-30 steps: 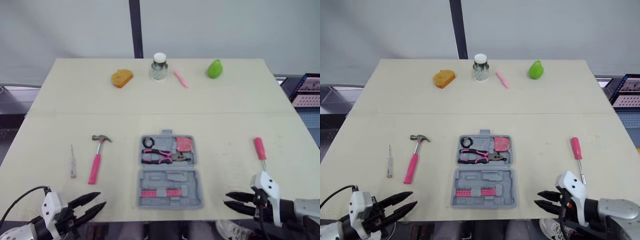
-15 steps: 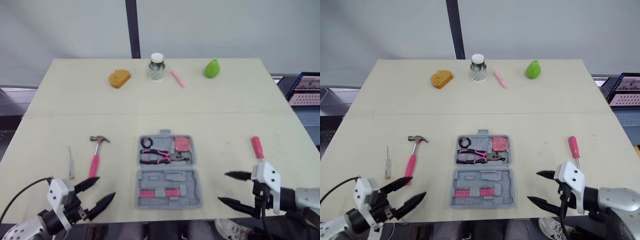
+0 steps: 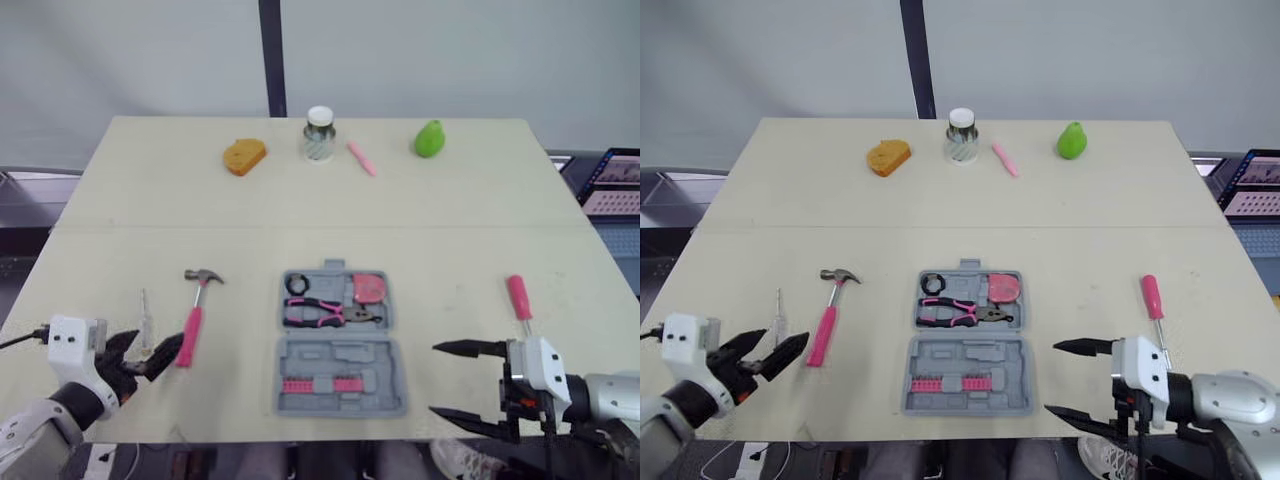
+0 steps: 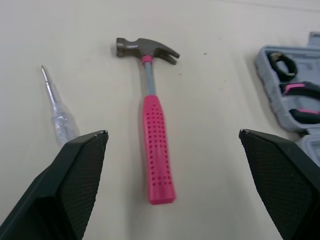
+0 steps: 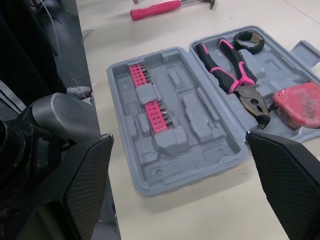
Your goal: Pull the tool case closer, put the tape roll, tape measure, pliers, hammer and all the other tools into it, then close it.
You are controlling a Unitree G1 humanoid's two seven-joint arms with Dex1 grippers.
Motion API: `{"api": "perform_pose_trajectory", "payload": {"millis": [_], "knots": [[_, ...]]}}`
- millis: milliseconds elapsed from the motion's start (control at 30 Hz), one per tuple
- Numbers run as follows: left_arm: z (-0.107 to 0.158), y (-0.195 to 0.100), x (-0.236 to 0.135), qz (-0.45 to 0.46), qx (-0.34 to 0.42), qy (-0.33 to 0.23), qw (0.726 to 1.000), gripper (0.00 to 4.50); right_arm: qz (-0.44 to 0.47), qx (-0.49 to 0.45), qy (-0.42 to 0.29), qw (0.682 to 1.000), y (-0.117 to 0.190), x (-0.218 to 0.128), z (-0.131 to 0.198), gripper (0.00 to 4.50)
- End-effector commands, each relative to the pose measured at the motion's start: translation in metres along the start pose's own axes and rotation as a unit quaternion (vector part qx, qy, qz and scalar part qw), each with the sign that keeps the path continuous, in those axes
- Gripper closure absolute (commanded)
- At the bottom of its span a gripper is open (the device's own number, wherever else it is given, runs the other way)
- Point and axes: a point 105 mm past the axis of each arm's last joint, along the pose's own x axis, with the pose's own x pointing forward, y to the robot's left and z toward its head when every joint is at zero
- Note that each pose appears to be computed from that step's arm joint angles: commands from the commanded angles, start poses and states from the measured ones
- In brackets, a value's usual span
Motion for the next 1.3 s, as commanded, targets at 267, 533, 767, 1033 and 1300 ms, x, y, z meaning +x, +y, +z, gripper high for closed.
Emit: {"api": "perform_pose_trajectory", "payload": {"millis": [267,533,767,1033,1300], "knots": [[0.008,0.030,0.009,0.121,-0.055,0.019,0.991,0.00,-0.014,-0.007,-0.001,1.000,-0.009,-0.001,0.002,0.02],[0.022,0.049,0.028,0.155,-0.079,0.040,0.984,0.00,-0.037,-0.007,0.004,0.999,-0.013,-0.004,0.001,0.02],[0.019,0.049,0.048,0.157,-0.100,0.073,0.980,0.00,-0.054,-0.008,0.009,0.998,-0.014,-0.005,0.001,0.02],[0.006,0.055,0.058,0.185,-0.118,0.091,0.971,0.00,-0.071,-0.008,0.014,0.997,-0.016,-0.008,0.002,0.02],[-0.006,0.056,0.064,0.196,-0.120,0.112,0.967,0.00,-0.076,-0.010,0.017,0.997,-0.017,-0.009,0.004,0.02]]}}
